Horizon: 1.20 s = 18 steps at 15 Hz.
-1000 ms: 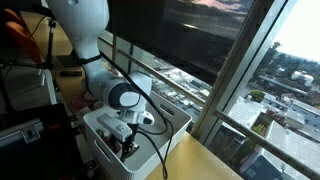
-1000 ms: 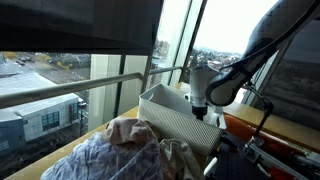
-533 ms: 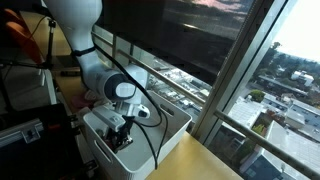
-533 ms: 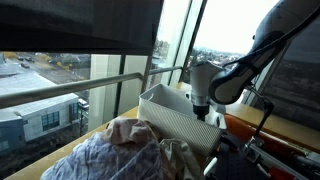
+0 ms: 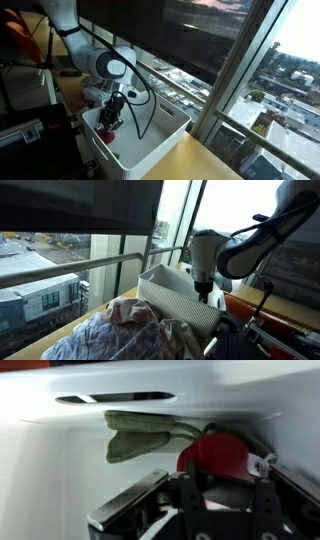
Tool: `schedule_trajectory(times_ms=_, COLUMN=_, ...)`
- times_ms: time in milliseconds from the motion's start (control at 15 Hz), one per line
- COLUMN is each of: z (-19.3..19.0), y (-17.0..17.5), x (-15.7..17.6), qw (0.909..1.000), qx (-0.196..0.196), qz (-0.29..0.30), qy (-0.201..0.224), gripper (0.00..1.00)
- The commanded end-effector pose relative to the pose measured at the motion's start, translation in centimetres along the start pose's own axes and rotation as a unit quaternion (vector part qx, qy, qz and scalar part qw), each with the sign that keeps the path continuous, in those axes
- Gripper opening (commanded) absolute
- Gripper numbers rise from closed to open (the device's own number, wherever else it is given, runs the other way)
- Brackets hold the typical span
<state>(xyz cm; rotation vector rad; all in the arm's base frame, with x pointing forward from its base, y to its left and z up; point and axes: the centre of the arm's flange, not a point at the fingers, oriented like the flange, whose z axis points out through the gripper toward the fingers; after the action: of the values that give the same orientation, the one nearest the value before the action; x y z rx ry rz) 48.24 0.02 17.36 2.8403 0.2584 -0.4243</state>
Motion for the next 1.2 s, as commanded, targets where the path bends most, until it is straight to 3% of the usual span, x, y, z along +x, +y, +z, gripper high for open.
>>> schedule_trajectory(times_ms=0, z=-2.8, y=-1.9, x=-2.0, qw=0.9999, qx=-0.007, qz=0.011, qy=0.003, gripper=0.0)
schedule_trajectory(times_ms=400, z=-6.8, y=-1.4, x=-2.3, qw=0.9989, qx=-0.02, qz=0.032, qy=0.028, gripper=0.0)
schedule_trajectory(times_ms=800, z=-17.0, y=3.0, x=-2.1, qw=0.9934, qx=-0.032, qz=0.069, qy=0.087, gripper=0.0)
schedule_trajectory(times_ms=867, z=-17.3, y=3.6, x=-2.2, qw=0.993, qx=-0.036, qz=0.073, qy=0.085, gripper=0.21)
schedule_trajectory(times_ms=1133, z=-12.1, y=4.9, x=-2.4, qw=0.9931, qx=-0.053, qz=0.089, qy=0.055, gripper=0.46)
